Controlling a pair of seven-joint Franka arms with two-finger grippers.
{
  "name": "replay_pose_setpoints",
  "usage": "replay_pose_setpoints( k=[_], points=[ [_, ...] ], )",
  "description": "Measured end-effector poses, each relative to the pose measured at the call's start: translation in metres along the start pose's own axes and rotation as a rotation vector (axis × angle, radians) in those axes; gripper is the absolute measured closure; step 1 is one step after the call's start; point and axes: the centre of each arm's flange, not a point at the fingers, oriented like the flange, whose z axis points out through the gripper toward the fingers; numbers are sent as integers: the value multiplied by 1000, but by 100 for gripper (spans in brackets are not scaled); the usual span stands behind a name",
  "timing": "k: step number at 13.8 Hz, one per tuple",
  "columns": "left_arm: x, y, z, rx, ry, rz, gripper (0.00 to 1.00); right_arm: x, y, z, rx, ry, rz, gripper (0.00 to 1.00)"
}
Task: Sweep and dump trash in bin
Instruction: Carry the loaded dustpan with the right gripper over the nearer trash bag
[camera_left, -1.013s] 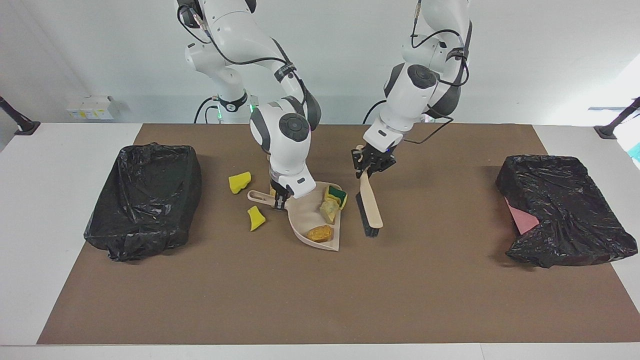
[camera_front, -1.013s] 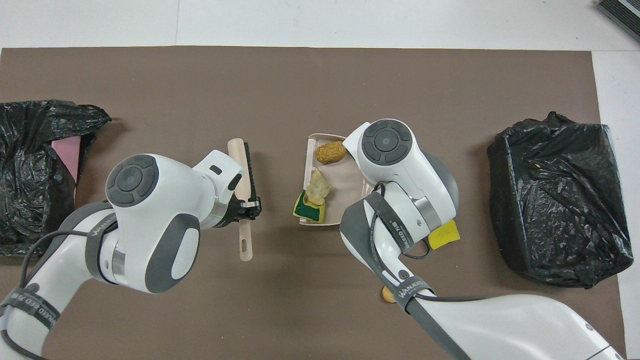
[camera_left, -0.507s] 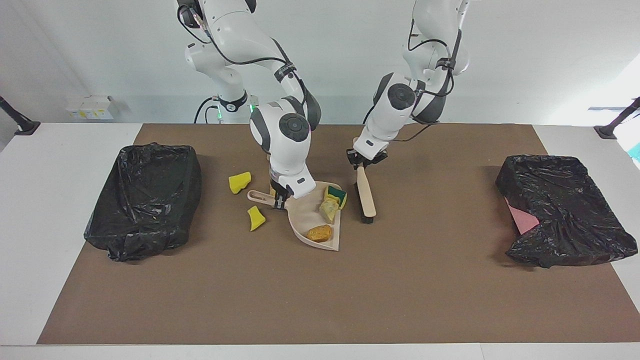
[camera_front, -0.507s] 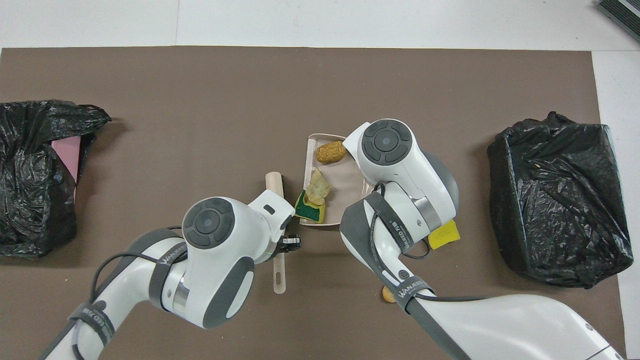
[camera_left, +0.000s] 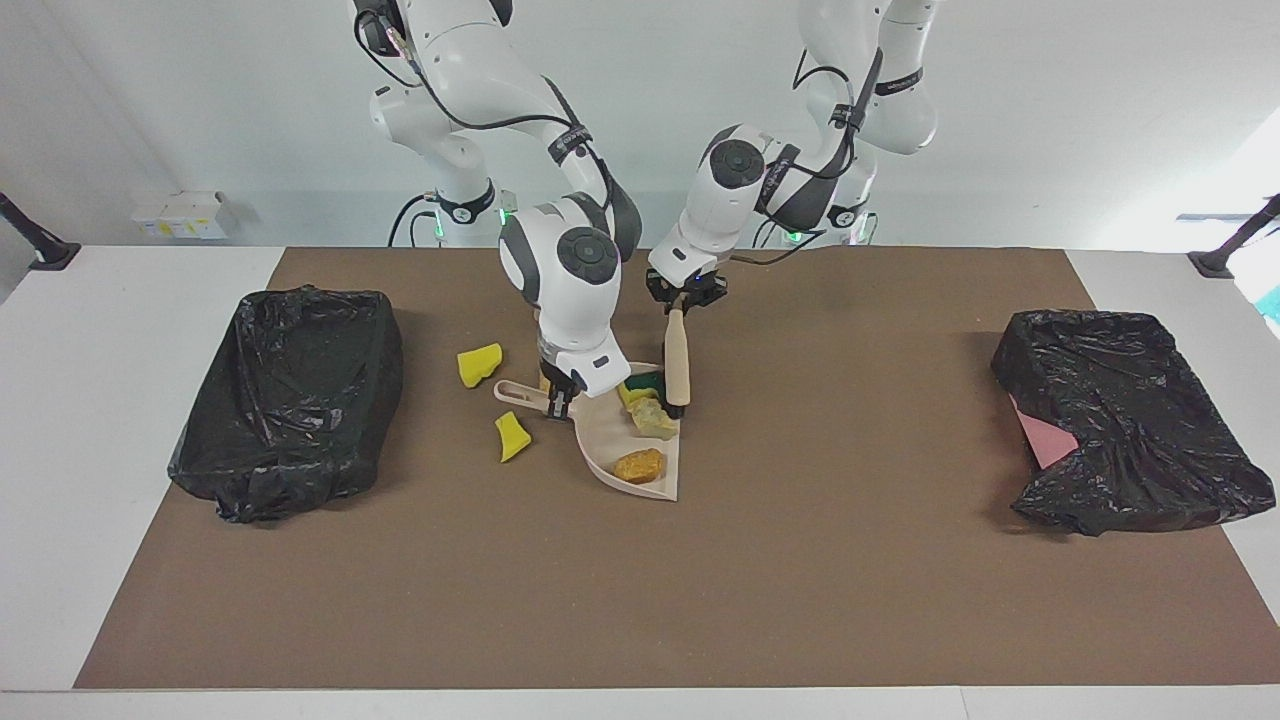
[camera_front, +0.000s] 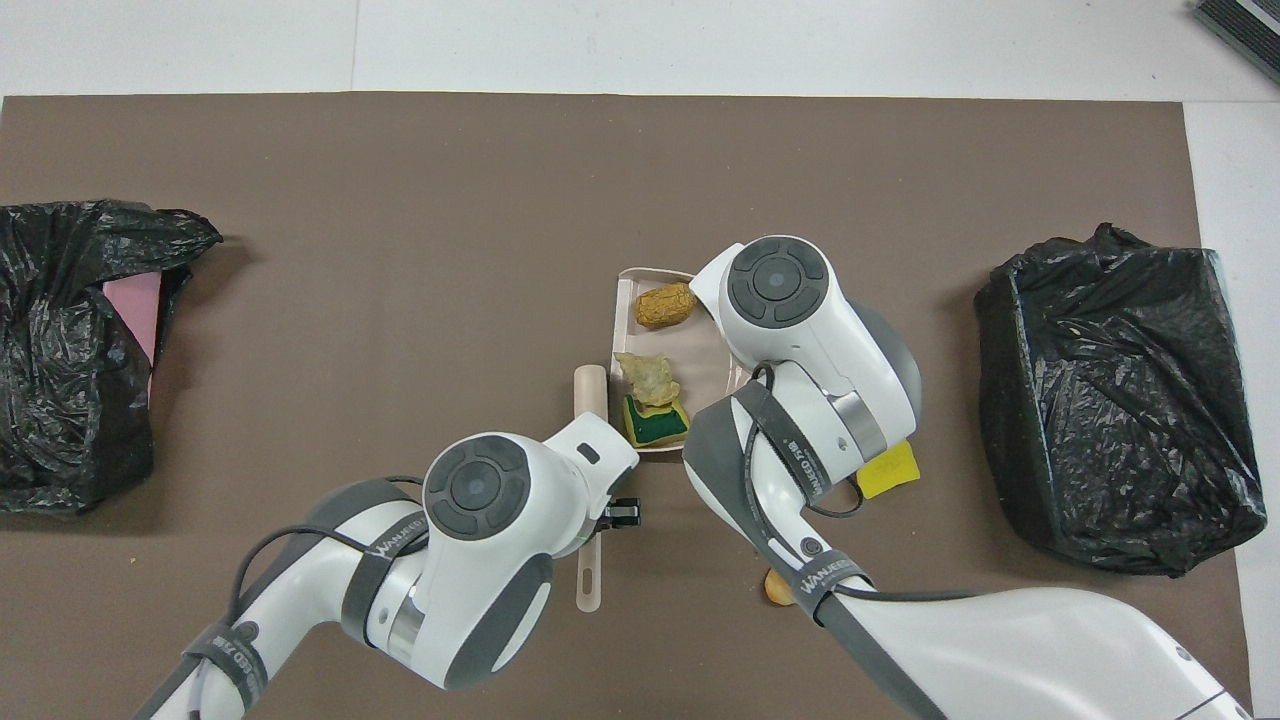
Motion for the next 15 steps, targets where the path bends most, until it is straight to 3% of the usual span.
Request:
replay_pose_setpoints(
  k=[4, 7, 10, 15],
  points=[
    [41, -57, -13, 31, 39, -82, 74, -20, 9, -13, -17, 11, -5, 68],
    [39, -58, -14, 85, 55, -78, 74, -54, 19, -39, -46, 26, -19, 68],
    [10, -23, -7, 104, 58, -94, 74, -119, 28, -71, -70, 35, -14, 68],
    [-77, 13, 13, 142, 62, -106, 74, -248, 23, -125, -81, 36, 25, 68]
  ],
)
